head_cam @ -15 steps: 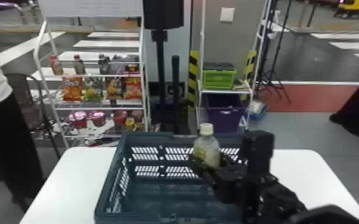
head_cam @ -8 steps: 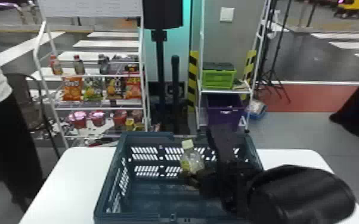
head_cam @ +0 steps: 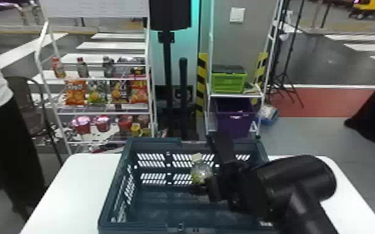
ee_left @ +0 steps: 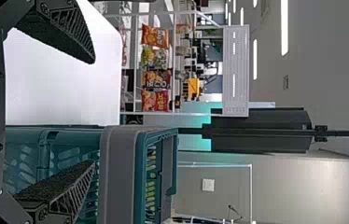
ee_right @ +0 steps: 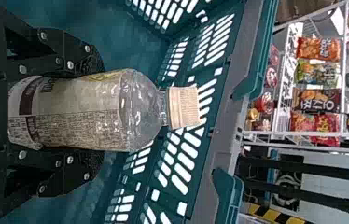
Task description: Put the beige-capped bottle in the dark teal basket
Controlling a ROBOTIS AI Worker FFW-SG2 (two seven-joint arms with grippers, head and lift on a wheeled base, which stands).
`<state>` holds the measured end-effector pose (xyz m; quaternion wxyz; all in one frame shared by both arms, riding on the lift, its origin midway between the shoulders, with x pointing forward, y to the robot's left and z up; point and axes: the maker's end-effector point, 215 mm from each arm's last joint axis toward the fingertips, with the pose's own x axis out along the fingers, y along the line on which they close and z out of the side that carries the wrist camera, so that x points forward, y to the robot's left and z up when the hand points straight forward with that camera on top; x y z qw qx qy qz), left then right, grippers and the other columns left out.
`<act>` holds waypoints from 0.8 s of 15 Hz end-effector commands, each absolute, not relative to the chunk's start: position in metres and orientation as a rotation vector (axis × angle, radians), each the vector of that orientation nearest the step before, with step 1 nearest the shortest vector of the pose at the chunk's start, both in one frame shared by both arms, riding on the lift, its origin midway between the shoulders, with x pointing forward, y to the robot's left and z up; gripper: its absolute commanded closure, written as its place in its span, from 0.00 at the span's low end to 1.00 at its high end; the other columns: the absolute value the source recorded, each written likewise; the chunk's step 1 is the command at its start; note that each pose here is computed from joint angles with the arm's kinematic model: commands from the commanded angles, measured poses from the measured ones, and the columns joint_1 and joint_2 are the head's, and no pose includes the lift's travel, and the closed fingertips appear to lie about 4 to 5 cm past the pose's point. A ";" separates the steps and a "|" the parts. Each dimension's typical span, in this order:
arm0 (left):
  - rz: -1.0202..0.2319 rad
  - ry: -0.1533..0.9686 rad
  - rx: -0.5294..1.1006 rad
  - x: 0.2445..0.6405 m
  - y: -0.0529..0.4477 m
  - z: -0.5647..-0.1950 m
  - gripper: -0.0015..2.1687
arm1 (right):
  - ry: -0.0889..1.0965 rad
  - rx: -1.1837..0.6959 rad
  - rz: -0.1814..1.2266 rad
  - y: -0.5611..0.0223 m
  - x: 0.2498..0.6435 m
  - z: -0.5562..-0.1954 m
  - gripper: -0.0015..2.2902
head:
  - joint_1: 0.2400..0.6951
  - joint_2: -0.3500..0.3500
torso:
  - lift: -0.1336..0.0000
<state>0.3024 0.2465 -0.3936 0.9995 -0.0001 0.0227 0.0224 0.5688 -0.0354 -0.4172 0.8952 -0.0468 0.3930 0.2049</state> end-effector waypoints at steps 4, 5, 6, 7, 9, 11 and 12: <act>0.051 0.047 0.002 0.301 0.251 -0.394 0.05 | 0.834 -0.075 0.448 -0.028 0.566 -0.420 0.57 | 0.57 0.50 | 1.00; 0.052 0.043 0.003 0.301 0.252 -0.393 0.05 | 0.865 -0.081 0.449 -0.030 0.559 -0.425 0.31 | 0.57 0.50 | 1.00; 0.051 0.042 0.003 0.300 0.251 -0.393 0.05 | 0.891 -0.082 0.448 -0.032 0.553 -0.430 0.10 | 0.57 0.50 | 1.00; 0.051 0.042 0.003 0.300 0.251 -0.393 0.05 | 0.888 -0.080 0.448 -0.032 0.553 -0.428 0.06 | 0.57 0.50 | 1.00; 0.051 0.037 0.001 0.299 0.251 -0.391 0.05 | 0.858 -0.082 0.432 -0.034 0.556 -0.421 0.05 | 0.57 0.50 | 1.00; 0.052 0.035 0.002 0.299 0.252 -0.391 0.05 | 0.781 -0.044 0.446 -0.025 0.563 -0.404 0.05 | 0.57 0.50 | 1.00; 0.053 0.034 0.000 0.299 0.252 -0.391 0.05 | 0.740 -0.032 0.452 -0.021 0.565 -0.393 0.05 | 0.57 0.50 | 1.00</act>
